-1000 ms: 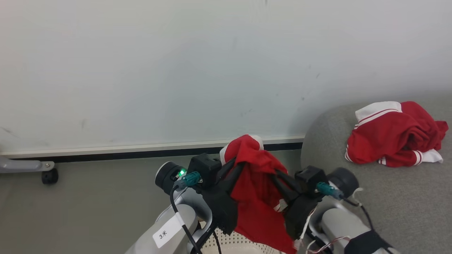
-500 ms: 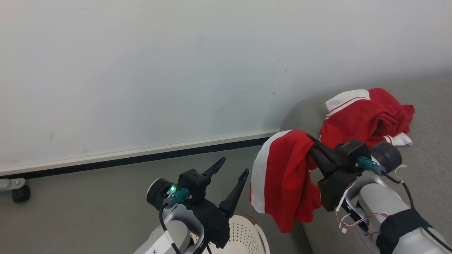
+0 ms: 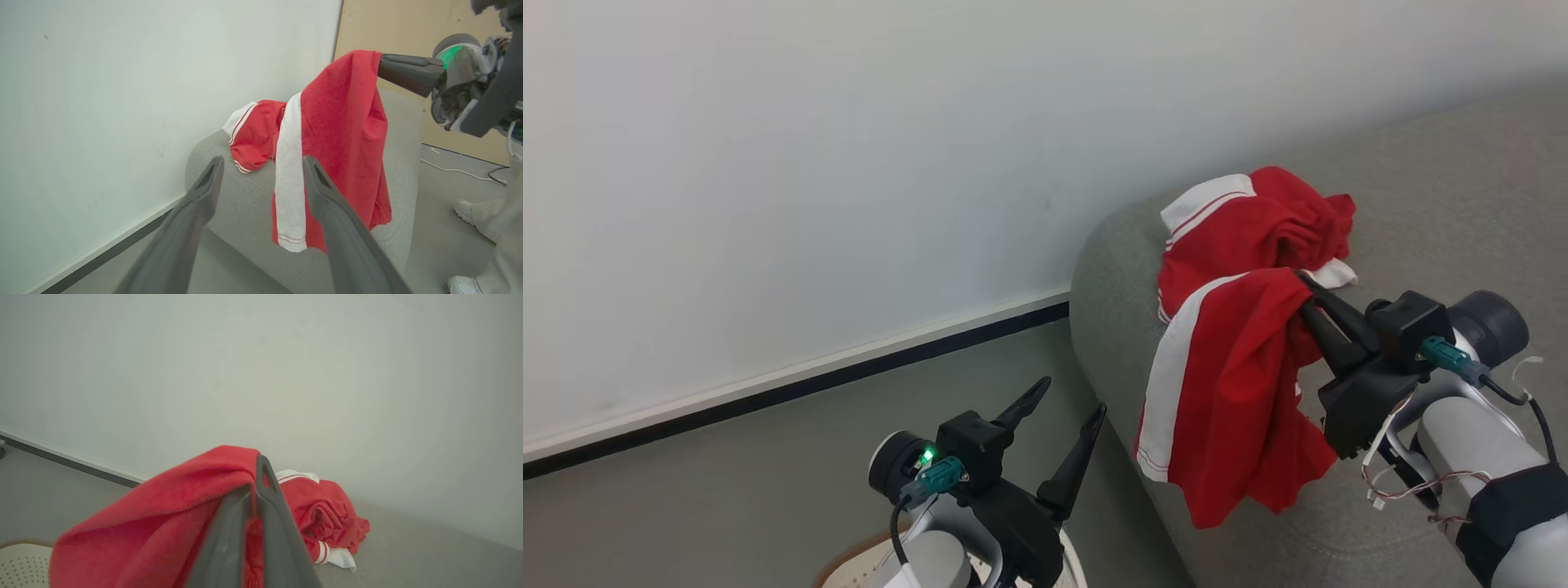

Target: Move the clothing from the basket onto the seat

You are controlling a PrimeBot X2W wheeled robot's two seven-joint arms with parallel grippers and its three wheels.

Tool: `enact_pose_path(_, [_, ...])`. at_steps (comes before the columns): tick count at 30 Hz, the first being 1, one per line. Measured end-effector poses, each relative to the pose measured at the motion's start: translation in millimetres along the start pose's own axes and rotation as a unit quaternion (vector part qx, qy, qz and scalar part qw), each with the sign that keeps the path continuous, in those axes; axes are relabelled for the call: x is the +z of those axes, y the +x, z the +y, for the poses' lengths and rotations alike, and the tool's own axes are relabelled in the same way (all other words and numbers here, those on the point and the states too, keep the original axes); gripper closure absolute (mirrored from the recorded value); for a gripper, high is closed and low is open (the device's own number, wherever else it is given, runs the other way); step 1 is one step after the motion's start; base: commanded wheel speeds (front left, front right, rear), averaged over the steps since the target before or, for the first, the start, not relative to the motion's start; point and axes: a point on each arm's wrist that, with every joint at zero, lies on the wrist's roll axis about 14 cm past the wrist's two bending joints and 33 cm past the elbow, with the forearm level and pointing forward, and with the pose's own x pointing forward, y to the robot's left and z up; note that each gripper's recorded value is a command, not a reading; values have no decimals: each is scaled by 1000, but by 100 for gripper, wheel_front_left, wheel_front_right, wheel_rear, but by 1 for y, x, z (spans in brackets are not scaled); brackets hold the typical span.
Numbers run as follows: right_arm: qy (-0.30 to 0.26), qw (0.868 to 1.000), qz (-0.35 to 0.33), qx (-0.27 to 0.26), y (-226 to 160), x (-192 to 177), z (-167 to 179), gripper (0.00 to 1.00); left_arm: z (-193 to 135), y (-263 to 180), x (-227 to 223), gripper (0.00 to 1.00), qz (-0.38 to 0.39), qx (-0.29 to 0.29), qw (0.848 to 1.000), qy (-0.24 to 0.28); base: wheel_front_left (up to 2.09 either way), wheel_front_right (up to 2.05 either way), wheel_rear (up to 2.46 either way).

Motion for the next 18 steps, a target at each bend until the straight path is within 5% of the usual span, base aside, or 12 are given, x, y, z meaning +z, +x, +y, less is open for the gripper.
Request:
enact_pose_path(10, [-25,998,3,-57,-27,3,-50,100,-36,20,-15,0,13,-58,998,-23,0,0,0])
enact_pose_path(18, [-54,994,-21,-92,-6,32,-97,100,-40,29,-24,0,11,-77,996,-41,0,0,0])
